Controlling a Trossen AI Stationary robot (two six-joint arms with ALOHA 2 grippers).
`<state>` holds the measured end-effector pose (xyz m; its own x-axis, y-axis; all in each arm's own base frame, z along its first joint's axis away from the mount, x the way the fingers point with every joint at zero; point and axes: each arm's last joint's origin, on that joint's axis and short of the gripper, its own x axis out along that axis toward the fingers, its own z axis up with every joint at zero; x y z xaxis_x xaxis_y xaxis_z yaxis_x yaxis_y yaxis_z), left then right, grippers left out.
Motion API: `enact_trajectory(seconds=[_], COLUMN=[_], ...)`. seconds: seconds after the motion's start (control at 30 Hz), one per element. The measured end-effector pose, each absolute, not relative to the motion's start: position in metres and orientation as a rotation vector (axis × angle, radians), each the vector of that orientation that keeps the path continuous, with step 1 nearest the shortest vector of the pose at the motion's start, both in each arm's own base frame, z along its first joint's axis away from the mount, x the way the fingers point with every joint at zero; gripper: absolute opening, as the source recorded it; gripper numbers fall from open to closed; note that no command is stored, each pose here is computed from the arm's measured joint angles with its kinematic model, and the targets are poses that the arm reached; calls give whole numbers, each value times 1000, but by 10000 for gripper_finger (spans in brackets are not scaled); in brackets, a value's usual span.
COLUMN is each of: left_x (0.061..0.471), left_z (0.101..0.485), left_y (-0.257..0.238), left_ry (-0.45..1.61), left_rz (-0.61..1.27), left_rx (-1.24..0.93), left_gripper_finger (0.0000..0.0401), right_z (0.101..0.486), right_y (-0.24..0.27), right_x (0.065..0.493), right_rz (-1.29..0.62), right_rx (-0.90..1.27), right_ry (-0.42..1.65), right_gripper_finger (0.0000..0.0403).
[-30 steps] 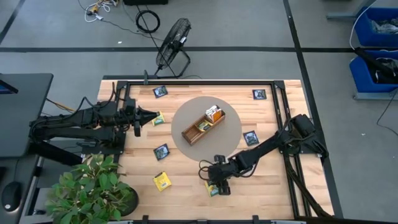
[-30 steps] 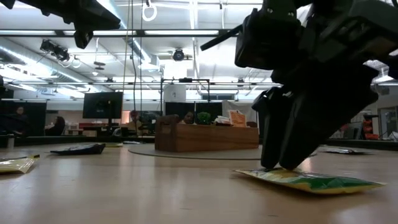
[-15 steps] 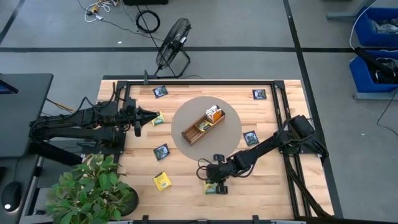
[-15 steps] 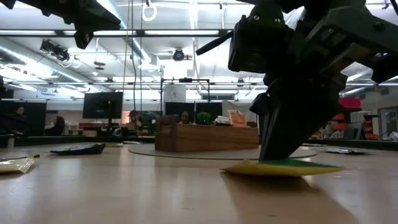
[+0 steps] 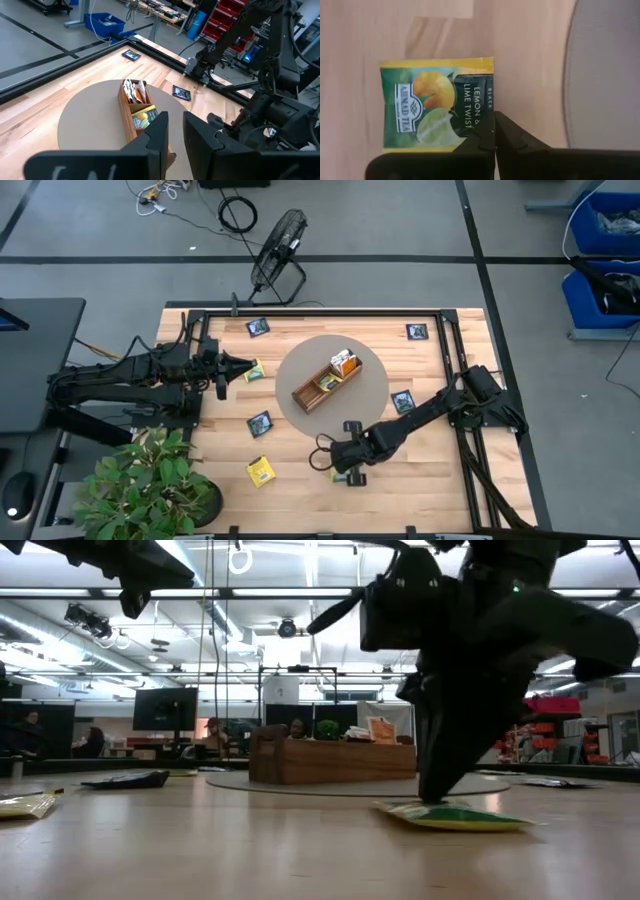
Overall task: Pick & Place Tea
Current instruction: Put the yellow tea bag into the middle section of the wooden organizer
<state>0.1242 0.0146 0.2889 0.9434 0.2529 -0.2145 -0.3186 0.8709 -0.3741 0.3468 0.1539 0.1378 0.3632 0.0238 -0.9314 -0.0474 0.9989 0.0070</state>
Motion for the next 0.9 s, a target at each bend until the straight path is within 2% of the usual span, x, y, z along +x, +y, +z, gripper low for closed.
enact_trajectory(seconds=[0.5, 0.77, 0.9], left_x=[124, 124, 124], left_z=[289, 289, 289], left_y=[15, 15, 15], left_ry=[162, 164, 164], left_rz=[299, 298, 298], left_rx=[-407, -392, -392], left_gripper_finger=[60, 60, 60], right_z=[178, 161, 158], right_y=[160, 149, 142], right_x=[365, 358, 358], right_rz=[0, -7, -23], right_rx=[-79, -93, -82], right_ry=[1124, 1183, 1195], right_gripper_finger=[0, 3, 34])
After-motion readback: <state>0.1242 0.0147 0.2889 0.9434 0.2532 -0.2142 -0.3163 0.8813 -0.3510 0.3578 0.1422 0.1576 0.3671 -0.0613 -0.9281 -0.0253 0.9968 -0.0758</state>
